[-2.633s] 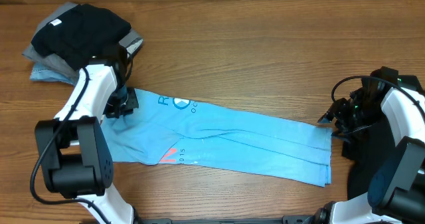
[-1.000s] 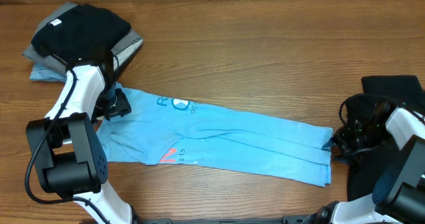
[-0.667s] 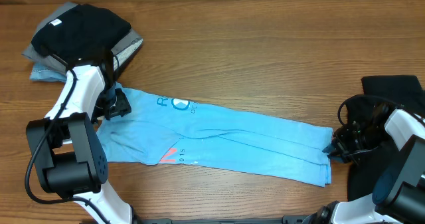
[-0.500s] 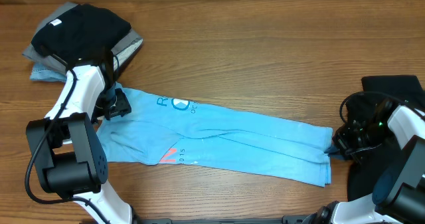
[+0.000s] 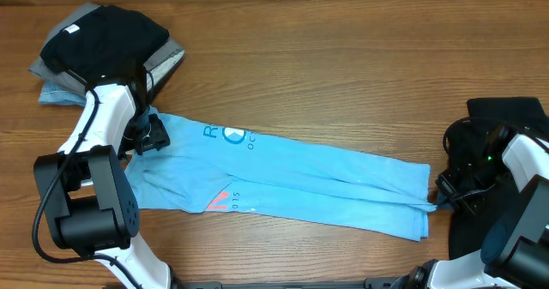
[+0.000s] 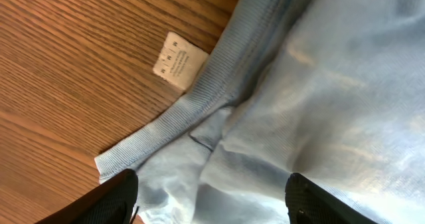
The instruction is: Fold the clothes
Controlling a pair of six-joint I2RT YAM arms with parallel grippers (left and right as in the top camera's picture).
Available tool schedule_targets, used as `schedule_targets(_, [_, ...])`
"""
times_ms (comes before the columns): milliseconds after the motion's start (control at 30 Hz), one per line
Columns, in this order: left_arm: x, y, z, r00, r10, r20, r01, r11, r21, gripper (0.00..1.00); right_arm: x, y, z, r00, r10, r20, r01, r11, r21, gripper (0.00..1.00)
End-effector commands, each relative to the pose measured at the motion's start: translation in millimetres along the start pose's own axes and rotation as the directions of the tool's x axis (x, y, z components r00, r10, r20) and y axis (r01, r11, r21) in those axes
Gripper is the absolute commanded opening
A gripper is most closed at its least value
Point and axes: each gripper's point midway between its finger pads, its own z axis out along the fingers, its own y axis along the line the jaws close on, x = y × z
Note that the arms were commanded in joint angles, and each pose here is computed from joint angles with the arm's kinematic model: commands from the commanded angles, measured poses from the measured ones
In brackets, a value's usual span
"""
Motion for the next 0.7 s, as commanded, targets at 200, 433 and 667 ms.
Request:
schedule_targets(200, [-2, -1, 0, 1.0, 0.006, 0.002, -0.006, 1.0, 0.006, 0.82, -14, -4, -2, 0.998, 0.026, 0.065, -0.027, 0.999, 0.018, 0.52])
schedule_targets(433, [2, -4, 0, 0.999, 0.041, -0.018, -0.041, 0.999, 0.028, 0.88, -18, 38, -7, 0.986, -0.146, 0.08, 0.159, 0.966, -0.206, 0.56])
schedule_targets(667, [6, 1, -10, 0.997, 0.053, -0.05, -0.052, 0.998, 0.032, 0.95, -12, 35, 1, 0.984, -0.166, 0.064, 0.176, 0.964, -0.201, 0.59])
